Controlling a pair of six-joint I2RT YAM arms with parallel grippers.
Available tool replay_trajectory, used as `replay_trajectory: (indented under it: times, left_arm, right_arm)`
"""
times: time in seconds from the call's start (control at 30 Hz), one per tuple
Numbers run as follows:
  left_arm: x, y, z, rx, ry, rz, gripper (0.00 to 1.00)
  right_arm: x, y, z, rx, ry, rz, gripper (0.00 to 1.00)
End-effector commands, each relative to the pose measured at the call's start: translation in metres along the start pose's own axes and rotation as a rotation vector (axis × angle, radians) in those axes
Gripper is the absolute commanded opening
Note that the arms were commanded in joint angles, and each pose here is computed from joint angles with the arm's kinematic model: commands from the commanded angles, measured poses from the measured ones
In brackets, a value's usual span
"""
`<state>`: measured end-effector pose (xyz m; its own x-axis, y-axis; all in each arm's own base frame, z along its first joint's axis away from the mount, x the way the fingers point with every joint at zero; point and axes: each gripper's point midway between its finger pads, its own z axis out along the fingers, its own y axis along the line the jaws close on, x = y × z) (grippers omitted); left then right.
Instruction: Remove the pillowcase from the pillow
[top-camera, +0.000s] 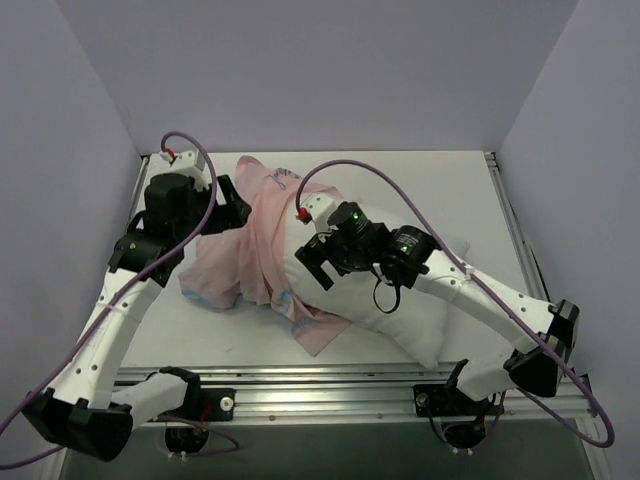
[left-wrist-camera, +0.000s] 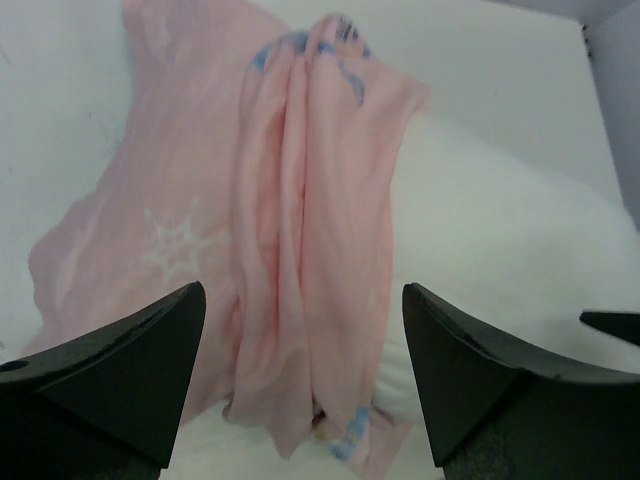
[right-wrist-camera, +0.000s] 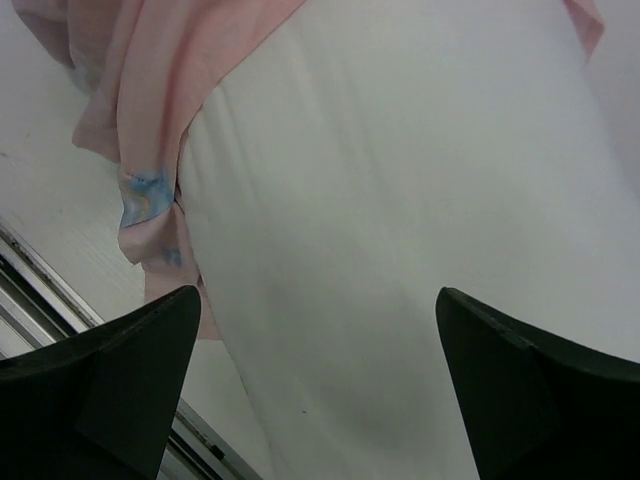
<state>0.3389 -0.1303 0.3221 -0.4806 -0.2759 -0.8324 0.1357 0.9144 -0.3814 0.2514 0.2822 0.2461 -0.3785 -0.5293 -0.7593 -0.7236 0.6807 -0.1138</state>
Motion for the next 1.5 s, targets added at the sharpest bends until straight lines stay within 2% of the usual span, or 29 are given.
replay_trajectory:
  times: [0.0,0.13,0.2,0.27,0.3,0.33,0.4,0.43,0.73,0.87,0.97,1.0,1.03,1.07,1.23,1.3,1.47]
  left_arm:
    - [0.052,0.016,-0.009,-0.024,0.091,-0.051,0.88]
    - [0.094,0.024,-0.017,-0.01,0.152,-0.087,0.87]
    - [0.107,0.027,-0.019,-0.005,0.162,-0.1,0.87]
    - [0.122,0.032,-0.015,-0.008,0.176,-0.108,0.86]
    - [0.124,0.032,-0.015,-0.005,0.175,-0.108,0.86]
    - [0.128,0.033,-0.014,-0.003,0.181,-0.108,0.85]
    - [0.137,0.034,-0.009,0.001,0.199,-0.104,0.84]
    - [0.14,0.034,-0.007,0.003,0.205,-0.103,0.84]
    - [0.161,0.042,0.022,-0.025,0.245,-0.06,0.81]
    - [0.171,0.048,0.035,-0.048,0.261,-0.046,0.71]
    - [0.173,0.053,0.04,-0.082,0.277,-0.043,0.42]
    - [0.169,0.059,0.04,-0.114,0.259,-0.036,0.2]
    - [0.164,0.061,0.038,-0.131,0.243,-0.03,0.08]
    - [0.157,0.066,0.035,-0.162,0.22,-0.025,0.03]
    - [0.114,0.123,0.016,-0.43,0.137,0.016,0.02]
    - [0.095,0.156,0.009,-0.52,0.101,-0.044,0.02]
    - [0.055,0.198,0.005,-0.637,0.011,-0.11,0.02]
  right_arm:
    - [0.017,-0.004,0.027,0.056,0.047,-0.081,1.0]
    - [0.046,0.008,0.061,0.018,0.119,-0.106,1.0]
    - [0.07,0.01,0.081,0.021,0.205,-0.115,1.0]
    - [0.089,0.01,0.096,0.032,0.271,-0.123,0.77]
    - [0.093,0.01,0.1,0.034,0.282,-0.127,0.59]
    - [0.096,0.01,0.103,0.037,0.288,-0.125,0.26]
    - [0.096,0.011,0.108,0.039,0.291,-0.118,0.05]
    - [0.095,0.011,0.109,0.037,0.288,-0.115,0.0]
    - [0.08,0.015,0.106,0.023,0.238,-0.076,0.0]
    - [0.077,0.017,0.107,0.012,0.223,-0.056,0.0]
    - [0.066,0.014,0.101,0.02,0.199,-0.037,0.0]
    - [0.062,0.008,0.098,0.032,0.19,-0.025,0.0]
    - [0.054,0.003,0.09,0.045,0.167,-0.011,0.0]
    - [0.048,-0.002,0.085,0.05,0.149,0.0,0.0]
    - [0.011,-0.058,0.022,0.152,-0.01,0.109,0.0]
    - [-0.003,-0.077,-0.015,0.188,-0.088,0.142,0.0]
    - [-0.009,-0.125,-0.088,0.307,-0.194,0.2,0.0]
